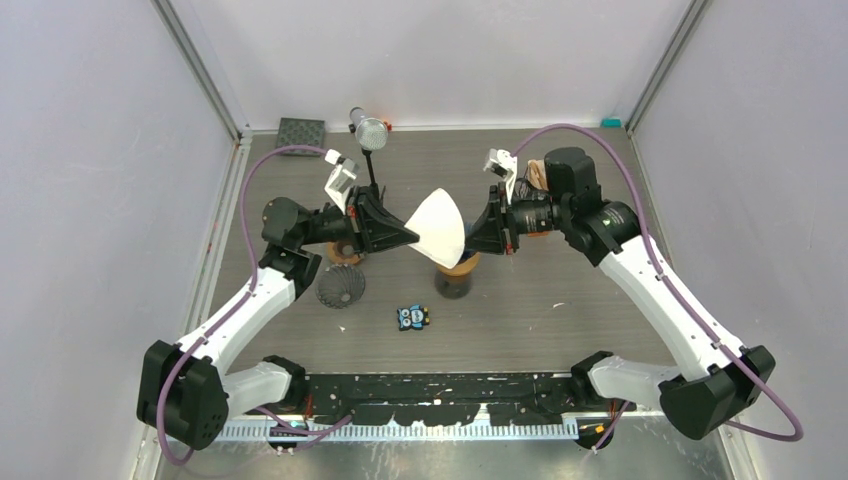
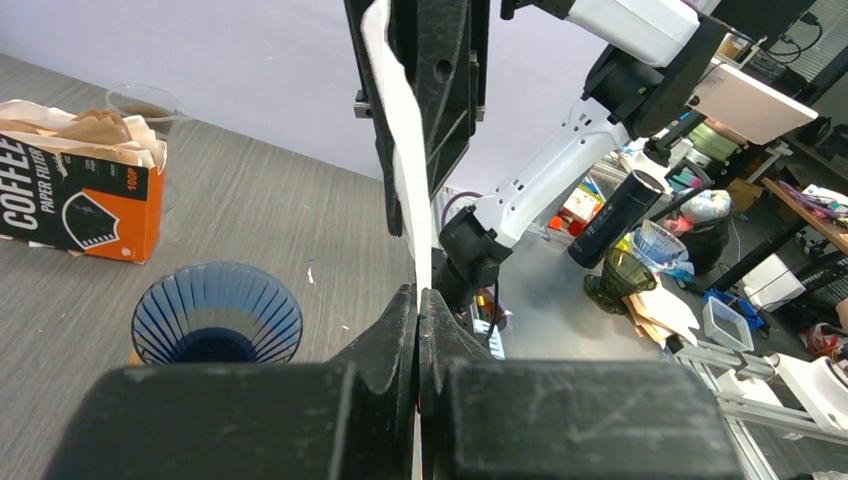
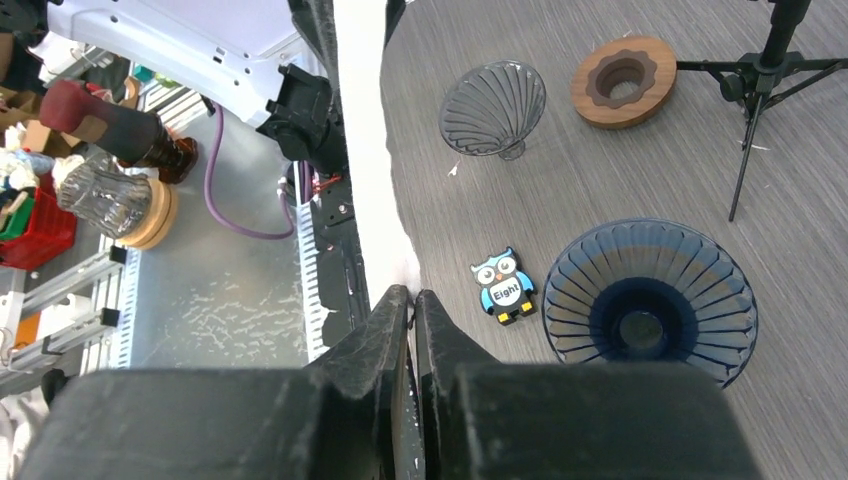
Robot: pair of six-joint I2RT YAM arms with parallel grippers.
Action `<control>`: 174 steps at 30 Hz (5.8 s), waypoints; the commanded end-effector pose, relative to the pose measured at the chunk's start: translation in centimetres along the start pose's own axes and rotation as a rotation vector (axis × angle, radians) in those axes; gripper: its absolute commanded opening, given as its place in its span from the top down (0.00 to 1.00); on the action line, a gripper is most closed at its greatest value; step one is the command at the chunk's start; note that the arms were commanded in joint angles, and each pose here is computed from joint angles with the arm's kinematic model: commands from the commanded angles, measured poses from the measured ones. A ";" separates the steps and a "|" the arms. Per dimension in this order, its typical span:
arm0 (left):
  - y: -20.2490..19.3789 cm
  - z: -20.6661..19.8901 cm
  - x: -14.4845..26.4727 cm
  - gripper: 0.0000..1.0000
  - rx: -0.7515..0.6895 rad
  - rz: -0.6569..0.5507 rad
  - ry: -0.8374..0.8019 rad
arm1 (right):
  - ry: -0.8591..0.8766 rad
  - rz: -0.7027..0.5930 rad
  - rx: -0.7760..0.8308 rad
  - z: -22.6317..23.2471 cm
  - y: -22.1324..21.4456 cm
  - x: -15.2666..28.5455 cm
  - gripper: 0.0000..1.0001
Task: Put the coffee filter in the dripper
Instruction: Pick up the coffee filter from the coffee filter holder, then move the distractor to the center of the board.
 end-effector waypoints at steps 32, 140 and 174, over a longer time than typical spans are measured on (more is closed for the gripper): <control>0.2 -0.2 0.3 1.00 -0.042 -0.058 0.015 | 0.108 -0.069 0.029 0.5 0.4 0.1 0.89; 2.2 2.9 1.6 0.23 0.035 -0.081 0.720 | -0.871 0.014 -0.190 -4.2 4.4 -2.8 0.99; 1.8 9.4 6.9 0.26 -0.564 -0.146 1.078 | -0.877 0.050 -0.159 -5.0 3.8 -5.0 1.00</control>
Point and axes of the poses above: each gripper's point midway between its finger pads, its own x axis back along the fingers, its own z axis along the line the jaws close on, y = z × x, the point moved 10 cm from there along x, back along the fingers, and after that the axes turned 10 degrees about x, right-handed, at the moved point
